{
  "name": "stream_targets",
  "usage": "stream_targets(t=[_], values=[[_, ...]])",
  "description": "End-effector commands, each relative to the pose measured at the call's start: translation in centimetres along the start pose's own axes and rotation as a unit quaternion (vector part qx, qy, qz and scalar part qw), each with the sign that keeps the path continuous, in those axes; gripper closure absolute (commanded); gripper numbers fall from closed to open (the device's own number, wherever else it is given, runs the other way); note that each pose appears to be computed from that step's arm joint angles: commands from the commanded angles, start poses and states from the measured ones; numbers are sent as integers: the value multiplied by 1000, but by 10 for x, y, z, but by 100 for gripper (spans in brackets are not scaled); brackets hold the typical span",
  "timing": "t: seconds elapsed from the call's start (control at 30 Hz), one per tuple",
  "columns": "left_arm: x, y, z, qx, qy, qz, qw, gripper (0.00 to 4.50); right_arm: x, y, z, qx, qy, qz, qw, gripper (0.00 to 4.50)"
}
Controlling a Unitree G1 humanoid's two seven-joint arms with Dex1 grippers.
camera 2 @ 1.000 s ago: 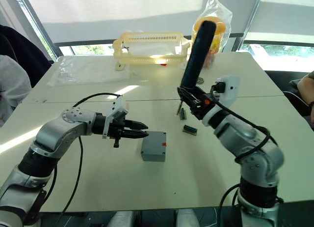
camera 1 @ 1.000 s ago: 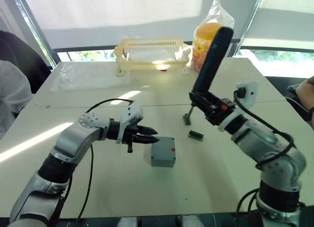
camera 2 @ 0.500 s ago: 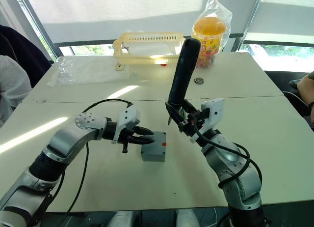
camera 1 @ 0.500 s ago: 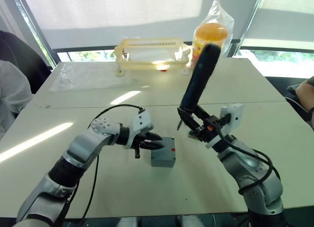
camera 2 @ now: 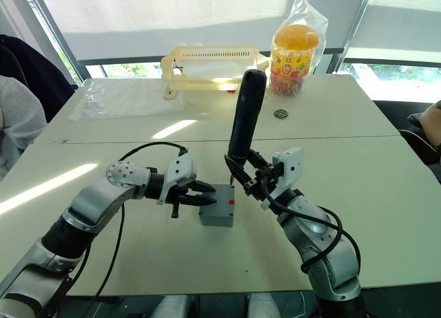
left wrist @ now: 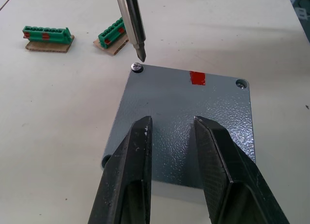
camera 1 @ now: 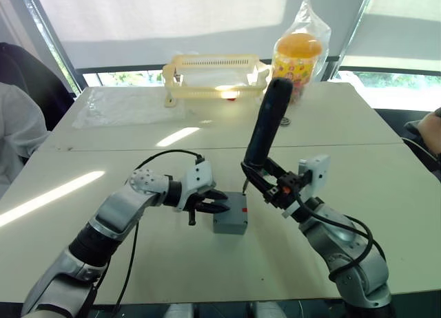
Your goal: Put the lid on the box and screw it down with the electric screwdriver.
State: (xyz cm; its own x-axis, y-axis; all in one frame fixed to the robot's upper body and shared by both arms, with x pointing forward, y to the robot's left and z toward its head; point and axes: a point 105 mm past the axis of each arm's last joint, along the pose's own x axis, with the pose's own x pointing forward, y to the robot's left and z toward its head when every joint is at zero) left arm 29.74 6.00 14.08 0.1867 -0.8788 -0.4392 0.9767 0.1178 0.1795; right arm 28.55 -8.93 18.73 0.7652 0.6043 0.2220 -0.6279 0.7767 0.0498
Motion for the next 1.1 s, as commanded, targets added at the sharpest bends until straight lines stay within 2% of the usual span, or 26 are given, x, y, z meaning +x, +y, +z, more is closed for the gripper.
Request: stream_targets(t=[0.03, 0.43, 0.7, 1.1], values=[[2, -3, -11, -14, 19, -6, 1000, 317, 1, 4, 17, -19, -43, 7, 999, 278], [3, -3, -10, -16, 15, -3, 1000, 317, 2, -3, 12, -29, -39, -1, 999, 278], [2, -2, -9, -16, 15, 1, 1000, 317, 1, -5, 0, -27, -23, -5, 999, 278], [1, -1, -8, -16, 15, 4, 1000, 317, 0, 3, -15, -15, 1, 16, 1000, 278]])
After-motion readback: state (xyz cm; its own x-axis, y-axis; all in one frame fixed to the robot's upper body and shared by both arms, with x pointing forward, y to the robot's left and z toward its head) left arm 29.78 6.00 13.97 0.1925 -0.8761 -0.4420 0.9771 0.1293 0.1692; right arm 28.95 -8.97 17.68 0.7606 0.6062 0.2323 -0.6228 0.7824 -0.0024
